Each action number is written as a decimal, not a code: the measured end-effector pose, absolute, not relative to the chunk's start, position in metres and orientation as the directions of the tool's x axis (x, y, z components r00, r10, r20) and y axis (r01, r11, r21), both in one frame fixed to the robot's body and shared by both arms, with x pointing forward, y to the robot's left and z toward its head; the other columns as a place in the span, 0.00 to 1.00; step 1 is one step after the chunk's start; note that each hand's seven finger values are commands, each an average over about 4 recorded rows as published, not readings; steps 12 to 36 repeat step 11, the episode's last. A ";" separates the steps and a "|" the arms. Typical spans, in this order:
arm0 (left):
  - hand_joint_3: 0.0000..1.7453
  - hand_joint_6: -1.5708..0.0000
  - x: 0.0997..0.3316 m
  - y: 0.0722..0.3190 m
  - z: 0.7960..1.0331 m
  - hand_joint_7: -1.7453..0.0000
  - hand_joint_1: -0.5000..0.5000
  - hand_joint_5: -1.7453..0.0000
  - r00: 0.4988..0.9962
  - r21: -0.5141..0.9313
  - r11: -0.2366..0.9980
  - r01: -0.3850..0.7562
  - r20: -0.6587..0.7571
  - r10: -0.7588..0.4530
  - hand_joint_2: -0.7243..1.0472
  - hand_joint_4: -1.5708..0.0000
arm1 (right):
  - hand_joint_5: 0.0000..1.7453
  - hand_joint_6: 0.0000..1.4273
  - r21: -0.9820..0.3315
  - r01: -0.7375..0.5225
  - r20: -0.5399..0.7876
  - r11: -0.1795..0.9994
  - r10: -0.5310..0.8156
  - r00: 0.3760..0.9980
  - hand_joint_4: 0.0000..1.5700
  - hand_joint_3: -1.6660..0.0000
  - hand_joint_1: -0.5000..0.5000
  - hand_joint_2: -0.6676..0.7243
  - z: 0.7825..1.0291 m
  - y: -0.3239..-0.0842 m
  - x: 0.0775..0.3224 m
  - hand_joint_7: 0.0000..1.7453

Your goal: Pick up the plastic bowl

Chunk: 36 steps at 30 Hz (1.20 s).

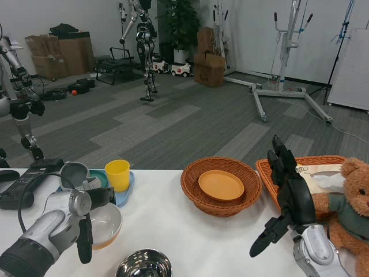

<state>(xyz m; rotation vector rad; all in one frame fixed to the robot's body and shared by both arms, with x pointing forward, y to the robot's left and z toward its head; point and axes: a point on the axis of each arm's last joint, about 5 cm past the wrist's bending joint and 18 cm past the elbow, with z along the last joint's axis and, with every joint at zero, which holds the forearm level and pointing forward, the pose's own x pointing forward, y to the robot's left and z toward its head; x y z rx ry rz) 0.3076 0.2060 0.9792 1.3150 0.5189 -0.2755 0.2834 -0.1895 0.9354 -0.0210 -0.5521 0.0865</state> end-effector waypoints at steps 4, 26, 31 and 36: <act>0.30 1.00 0.308 0.205 0.980 0.12 0.42 0.00 0.856 0.846 0.242 0.475 -0.508 0.093 0.65 1.00 | 0.00 0.00 -0.043 -0.077 0.523 0.996 0.088 0.848 0.00 1.00 0.04 1.00 0.936 -0.189 0.284 0.00; 0.30 1.00 0.307 0.204 0.982 0.12 0.42 0.00 0.863 0.850 0.241 0.468 -0.499 0.083 0.65 1.00 | 0.00 0.00 -0.047 -0.085 0.521 0.995 0.097 0.848 0.00 1.00 0.04 1.00 0.935 -0.188 0.283 0.00; 0.30 1.00 0.307 0.204 0.982 0.12 0.42 0.00 0.863 0.850 0.241 0.468 -0.499 0.083 0.65 1.00 | 0.00 0.00 -0.047 -0.085 0.521 0.995 0.097 0.848 0.00 1.00 0.04 1.00 0.935 -0.188 0.283 0.00; 0.30 1.00 0.307 0.204 0.982 0.12 0.42 0.00 0.863 0.850 0.241 0.468 -0.499 0.083 0.65 1.00 | 0.00 0.00 -0.047 -0.085 0.521 0.995 0.097 0.848 0.00 1.00 0.04 1.00 0.935 -0.188 0.283 0.00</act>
